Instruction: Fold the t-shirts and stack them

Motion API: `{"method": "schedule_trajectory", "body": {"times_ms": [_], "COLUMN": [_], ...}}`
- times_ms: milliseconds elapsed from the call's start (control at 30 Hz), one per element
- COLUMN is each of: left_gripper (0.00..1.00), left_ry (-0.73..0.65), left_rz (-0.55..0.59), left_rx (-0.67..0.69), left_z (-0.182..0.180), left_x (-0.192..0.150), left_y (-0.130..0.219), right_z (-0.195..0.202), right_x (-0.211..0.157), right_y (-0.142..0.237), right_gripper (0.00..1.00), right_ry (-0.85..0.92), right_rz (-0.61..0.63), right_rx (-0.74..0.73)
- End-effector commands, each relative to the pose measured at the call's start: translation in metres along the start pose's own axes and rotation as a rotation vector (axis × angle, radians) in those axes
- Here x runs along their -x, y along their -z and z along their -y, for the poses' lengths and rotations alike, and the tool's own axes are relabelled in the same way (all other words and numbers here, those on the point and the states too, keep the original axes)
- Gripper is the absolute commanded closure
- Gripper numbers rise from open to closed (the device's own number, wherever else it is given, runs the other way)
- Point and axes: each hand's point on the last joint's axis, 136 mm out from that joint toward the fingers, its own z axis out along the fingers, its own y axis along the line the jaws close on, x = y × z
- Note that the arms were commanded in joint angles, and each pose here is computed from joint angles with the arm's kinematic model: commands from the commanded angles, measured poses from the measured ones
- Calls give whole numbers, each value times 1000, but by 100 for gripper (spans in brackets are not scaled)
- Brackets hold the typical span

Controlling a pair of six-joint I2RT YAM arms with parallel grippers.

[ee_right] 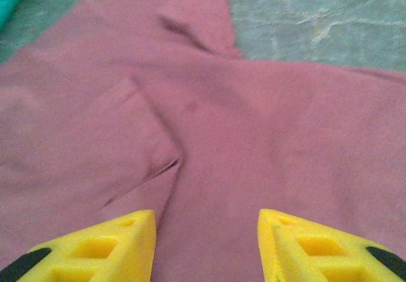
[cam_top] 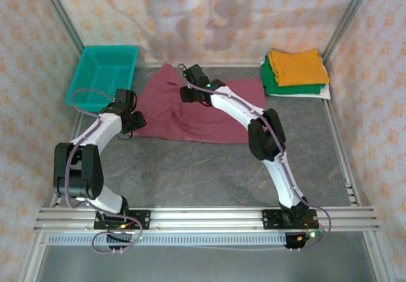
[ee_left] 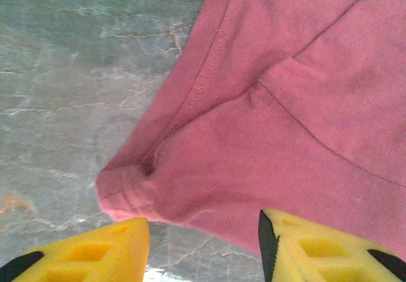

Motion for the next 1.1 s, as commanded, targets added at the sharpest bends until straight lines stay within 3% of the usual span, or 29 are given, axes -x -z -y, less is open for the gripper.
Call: {"method": "schedule_trajectory", "body": {"times_ms": [0, 100, 233, 500, 700, 867, 1067], "left_gripper": [55, 57, 62, 63, 64, 63, 62], "left_ry": [23, 36, 123, 200, 211, 177, 169], "left_rz": [-20, -47, -108, -166, -253, -199, -170], "left_rx": [-22, -18, -87, -71, -64, 6, 52], "left_z": [8, 7, 4, -28, -37, -56, -61], "left_x": [6, 5, -4, -30, -70, -78, -64], "left_y": [-21, -35, -53, -46, -38, -17, -21], "right_z": [-36, -36, -8, 102, 144, 143, 71], "right_x": [-8, -31, -44, -107, -150, -153, -125], "right_y": [16, 10, 16, 52, 67, 77, 86], "right_gripper": [57, 62, 66, 70, 70, 69, 61], "right_ry": [-26, -34, -119, -419, -507, -474, -70], "right_rz": [-4, -56, -48, -68, -98, -75, -82], "right_rx": [165, 158, 82, -171, -268, -238, 92]}}
